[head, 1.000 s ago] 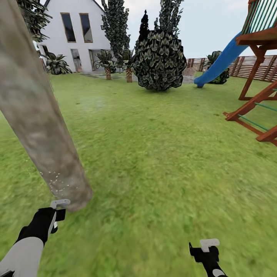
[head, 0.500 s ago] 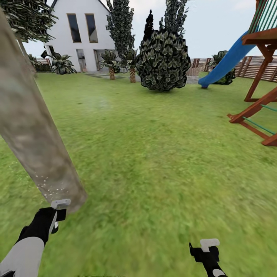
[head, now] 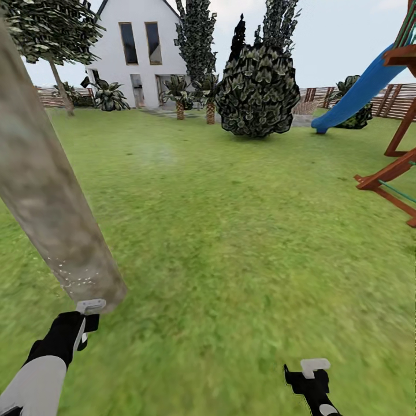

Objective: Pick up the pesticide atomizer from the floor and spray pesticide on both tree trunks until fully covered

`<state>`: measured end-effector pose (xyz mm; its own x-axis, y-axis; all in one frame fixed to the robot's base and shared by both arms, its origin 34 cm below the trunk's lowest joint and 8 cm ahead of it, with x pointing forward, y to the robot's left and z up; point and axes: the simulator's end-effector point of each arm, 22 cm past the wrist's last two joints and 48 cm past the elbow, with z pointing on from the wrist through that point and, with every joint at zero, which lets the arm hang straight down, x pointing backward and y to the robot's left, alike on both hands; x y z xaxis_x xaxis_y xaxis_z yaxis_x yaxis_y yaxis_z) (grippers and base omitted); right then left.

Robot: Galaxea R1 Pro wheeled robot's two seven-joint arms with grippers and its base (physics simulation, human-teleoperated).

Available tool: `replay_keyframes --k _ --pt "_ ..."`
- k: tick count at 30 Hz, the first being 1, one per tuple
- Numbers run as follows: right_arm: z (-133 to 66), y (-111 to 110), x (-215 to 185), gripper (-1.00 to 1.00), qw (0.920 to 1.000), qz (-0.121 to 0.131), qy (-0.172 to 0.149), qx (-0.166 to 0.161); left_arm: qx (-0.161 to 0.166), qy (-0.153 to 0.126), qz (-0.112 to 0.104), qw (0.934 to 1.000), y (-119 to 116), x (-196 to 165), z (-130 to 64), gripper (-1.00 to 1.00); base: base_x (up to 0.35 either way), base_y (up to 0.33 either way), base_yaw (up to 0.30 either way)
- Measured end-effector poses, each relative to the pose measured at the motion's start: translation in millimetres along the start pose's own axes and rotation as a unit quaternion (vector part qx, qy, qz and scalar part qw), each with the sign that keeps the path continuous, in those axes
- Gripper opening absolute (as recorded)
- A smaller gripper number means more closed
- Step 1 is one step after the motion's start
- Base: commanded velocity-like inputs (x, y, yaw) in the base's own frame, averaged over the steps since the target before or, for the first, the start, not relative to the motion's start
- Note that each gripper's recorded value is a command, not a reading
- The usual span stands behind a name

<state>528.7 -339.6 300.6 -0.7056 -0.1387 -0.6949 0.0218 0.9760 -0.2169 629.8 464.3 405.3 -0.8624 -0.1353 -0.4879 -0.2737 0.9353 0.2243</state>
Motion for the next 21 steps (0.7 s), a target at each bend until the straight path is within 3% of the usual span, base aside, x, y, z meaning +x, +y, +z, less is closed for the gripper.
replay_keyframes --k 13,21 --pt "-0.1 0.9 -0.1 1.0 1.0 0.0 0.0 -0.001 -0.002 0.0 0.0 1.0 3.3 -0.5 0.1 -1.0 0.233 -0.2 0.255" --pt "-0.1 0.9 -0.1 1.0 1.0 0.0 0.0 -0.001 -0.003 0.0 0.0 1.0 3.6 -0.4 0.2 -1.0 0.122 -0.256 0.278"
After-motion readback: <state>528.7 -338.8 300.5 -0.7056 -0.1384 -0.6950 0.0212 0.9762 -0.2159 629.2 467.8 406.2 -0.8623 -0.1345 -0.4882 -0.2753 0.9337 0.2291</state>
